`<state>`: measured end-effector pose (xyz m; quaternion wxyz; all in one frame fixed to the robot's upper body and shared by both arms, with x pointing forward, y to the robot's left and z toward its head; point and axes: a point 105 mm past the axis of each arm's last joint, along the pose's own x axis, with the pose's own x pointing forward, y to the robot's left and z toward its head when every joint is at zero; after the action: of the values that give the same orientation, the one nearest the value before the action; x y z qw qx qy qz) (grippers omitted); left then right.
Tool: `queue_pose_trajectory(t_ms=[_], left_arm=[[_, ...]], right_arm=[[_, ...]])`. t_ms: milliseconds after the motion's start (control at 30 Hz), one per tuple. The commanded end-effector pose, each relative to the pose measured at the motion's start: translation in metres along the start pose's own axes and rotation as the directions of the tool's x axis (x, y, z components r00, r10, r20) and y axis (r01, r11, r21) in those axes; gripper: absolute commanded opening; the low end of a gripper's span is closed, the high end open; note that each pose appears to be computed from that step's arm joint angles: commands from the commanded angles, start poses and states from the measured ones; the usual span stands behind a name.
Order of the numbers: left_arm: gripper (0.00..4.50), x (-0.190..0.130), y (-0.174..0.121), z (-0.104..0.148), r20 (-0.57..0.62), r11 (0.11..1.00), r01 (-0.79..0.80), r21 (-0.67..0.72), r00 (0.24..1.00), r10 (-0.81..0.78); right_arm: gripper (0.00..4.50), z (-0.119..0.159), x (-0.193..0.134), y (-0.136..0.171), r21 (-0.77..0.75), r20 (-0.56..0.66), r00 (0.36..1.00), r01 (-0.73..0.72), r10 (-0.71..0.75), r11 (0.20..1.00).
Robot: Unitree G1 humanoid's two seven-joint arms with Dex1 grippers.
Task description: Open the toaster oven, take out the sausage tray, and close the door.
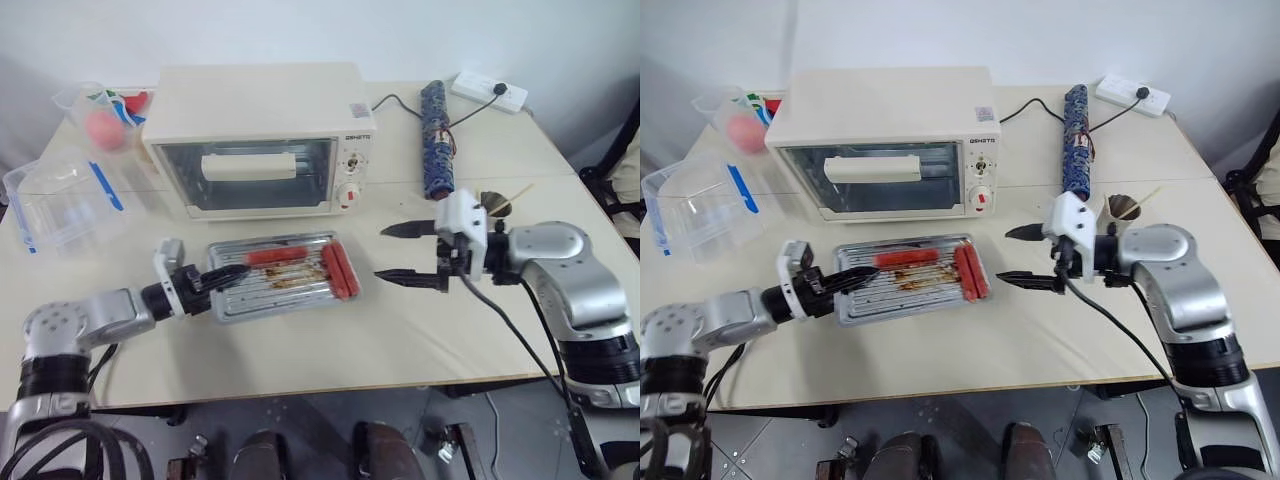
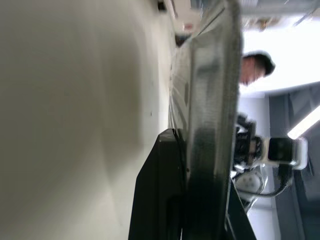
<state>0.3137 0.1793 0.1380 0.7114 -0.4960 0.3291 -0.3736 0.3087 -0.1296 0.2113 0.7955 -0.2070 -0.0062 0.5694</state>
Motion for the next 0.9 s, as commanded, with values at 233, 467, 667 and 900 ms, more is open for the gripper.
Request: queue_pose_trajectory(t_ms=[233,467,667,900], left_arm=[[0.0,0.024,0.009,0.002,-0.108,1.0,0.009,0.01,0.994,-0.008],[0.0,0.032,0.03,0.003,-0.155,0.995,-0.08,0.066,0.984,0.089],[1.57,0.029,0.03,0.008,-0.164,0.995,-0.076,0.068,0.983,0.086],[3.52,0.013,0.029,0.022,-0.129,0.986,-0.114,0.124,0.983,0.13]], right_arm=[[4.47,-0.014,-0.039,0.004,0.058,-0.055,0.998,0.041,-0.038,0.997],[4.47,-0.021,-0.045,0.0,0.056,-0.08,0.991,0.11,-0.105,0.992],[4.5,-0.021,-0.045,-0.004,0.045,-0.082,0.987,0.141,-0.137,0.989],[4.5,-0.02,-0.043,-0.004,0.038,-0.084,0.989,0.123,-0.12,0.992]])
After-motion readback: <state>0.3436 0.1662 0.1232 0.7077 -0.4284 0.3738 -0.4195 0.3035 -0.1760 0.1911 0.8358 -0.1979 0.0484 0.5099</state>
